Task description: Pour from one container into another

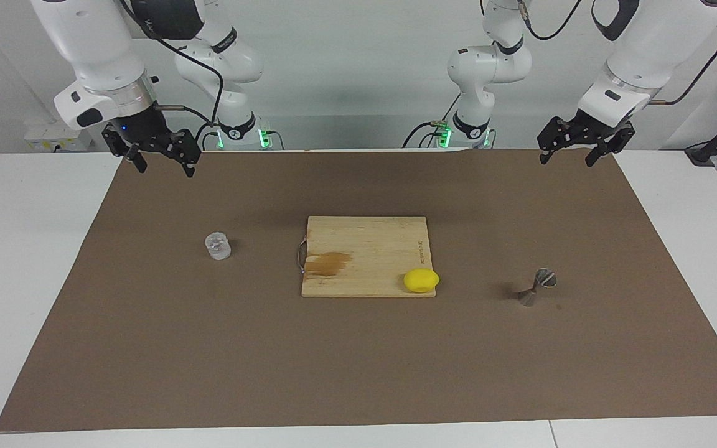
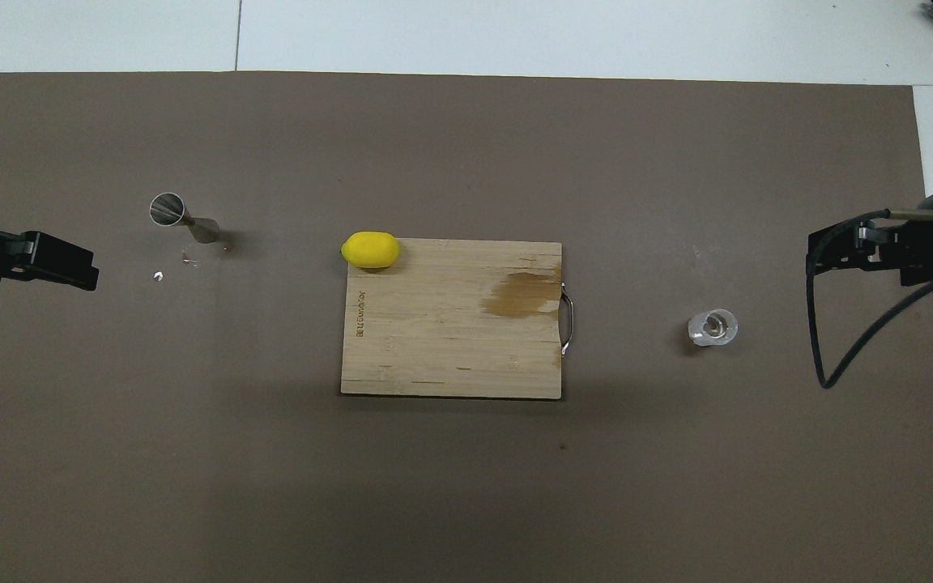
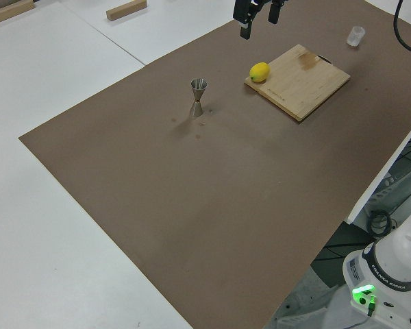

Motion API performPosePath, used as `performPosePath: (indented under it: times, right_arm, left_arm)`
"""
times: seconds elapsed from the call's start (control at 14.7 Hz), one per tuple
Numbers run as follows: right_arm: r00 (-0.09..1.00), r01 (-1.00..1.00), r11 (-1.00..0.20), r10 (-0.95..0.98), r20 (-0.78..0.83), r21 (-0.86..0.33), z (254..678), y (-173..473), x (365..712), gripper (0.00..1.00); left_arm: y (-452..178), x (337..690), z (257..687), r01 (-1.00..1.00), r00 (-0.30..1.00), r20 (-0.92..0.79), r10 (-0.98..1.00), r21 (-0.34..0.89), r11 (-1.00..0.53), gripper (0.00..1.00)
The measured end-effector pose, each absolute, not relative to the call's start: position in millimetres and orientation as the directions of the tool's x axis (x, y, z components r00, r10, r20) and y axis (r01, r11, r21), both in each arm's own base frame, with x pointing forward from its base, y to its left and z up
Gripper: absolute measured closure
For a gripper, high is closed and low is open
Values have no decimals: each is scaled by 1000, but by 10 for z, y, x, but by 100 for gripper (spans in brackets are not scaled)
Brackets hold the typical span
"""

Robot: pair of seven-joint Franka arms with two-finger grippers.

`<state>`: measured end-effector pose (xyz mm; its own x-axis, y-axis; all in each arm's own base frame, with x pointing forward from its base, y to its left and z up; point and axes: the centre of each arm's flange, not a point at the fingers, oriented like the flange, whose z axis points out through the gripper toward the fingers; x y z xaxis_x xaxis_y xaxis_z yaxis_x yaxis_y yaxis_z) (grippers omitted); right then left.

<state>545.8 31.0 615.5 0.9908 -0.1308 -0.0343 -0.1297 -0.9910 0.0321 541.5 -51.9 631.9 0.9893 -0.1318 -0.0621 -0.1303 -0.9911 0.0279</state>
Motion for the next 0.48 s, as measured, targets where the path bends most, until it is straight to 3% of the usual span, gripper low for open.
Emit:
performPosePath:
  times: [0.48]
  right_arm:
    - [992, -116, -993, -117, -41, 36, 6138, 386, 5374, 0]
  left_arm:
    - [-555, 5413, 6326, -137, 989, -59, -139, 28, -990, 0]
